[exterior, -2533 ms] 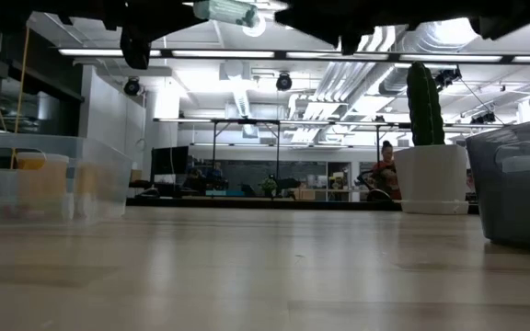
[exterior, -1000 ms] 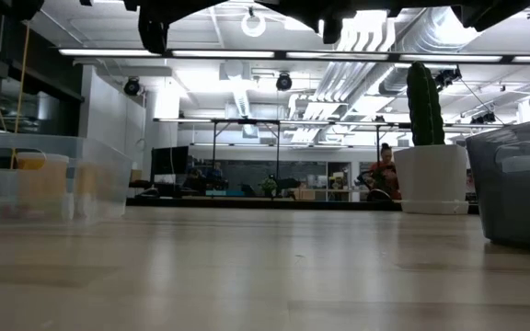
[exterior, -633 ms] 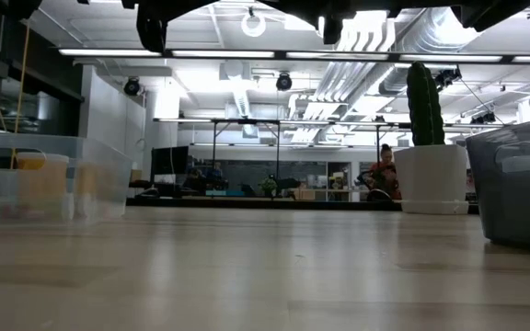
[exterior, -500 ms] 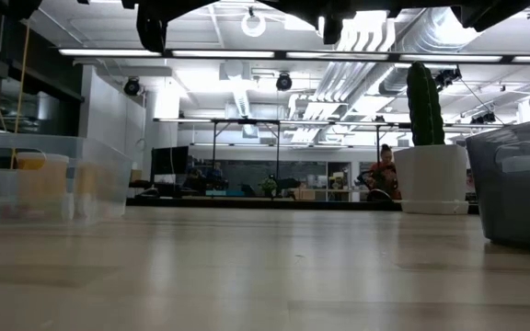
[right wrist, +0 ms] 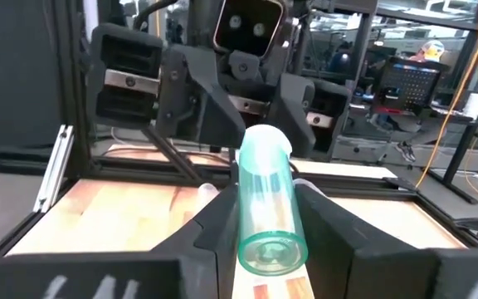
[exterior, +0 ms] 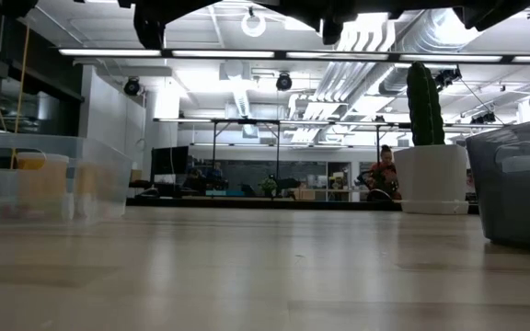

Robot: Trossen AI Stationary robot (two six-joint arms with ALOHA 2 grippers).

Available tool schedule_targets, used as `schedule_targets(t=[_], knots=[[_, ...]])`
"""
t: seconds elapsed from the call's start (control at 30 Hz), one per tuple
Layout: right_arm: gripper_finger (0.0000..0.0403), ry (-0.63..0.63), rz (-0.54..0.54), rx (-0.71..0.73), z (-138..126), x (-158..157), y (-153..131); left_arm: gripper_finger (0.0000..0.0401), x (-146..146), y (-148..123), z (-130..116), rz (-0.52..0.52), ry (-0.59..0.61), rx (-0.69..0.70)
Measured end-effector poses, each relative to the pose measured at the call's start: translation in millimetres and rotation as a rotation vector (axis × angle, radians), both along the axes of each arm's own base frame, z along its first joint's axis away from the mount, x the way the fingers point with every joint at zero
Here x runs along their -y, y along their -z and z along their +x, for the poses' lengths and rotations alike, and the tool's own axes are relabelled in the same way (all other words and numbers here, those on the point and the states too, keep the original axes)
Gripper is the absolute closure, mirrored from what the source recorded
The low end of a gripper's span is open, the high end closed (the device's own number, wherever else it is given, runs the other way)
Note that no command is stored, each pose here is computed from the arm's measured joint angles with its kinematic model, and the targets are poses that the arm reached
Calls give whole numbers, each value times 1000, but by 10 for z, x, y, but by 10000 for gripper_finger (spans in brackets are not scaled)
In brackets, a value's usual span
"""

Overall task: Pick and place medicine bottles into bin by pill shape (circle, oval)
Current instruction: Put the blue tablet bottle into the black bin

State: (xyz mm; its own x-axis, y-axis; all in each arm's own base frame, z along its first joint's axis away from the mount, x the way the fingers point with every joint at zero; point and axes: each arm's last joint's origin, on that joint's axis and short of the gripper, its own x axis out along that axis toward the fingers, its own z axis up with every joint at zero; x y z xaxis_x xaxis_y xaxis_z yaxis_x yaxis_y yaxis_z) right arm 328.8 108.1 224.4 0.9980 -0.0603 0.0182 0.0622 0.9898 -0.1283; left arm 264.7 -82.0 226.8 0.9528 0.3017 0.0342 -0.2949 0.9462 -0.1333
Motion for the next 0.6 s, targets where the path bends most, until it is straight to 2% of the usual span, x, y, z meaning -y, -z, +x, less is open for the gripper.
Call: schedule_targets(t=[0.3, 0.47, 0.6], knots=[[306, 59, -36, -79, -163, -34, -144, 171, 71, -54, -119, 39, -47, -53], [306, 116, -96, -127, -405, -188, -271, 152, 101, -189, -286, 52, -14, -76], [306, 185, -86, -133, -741, -228, -192, 149, 82, -176, -446, 57, 8, -85]])
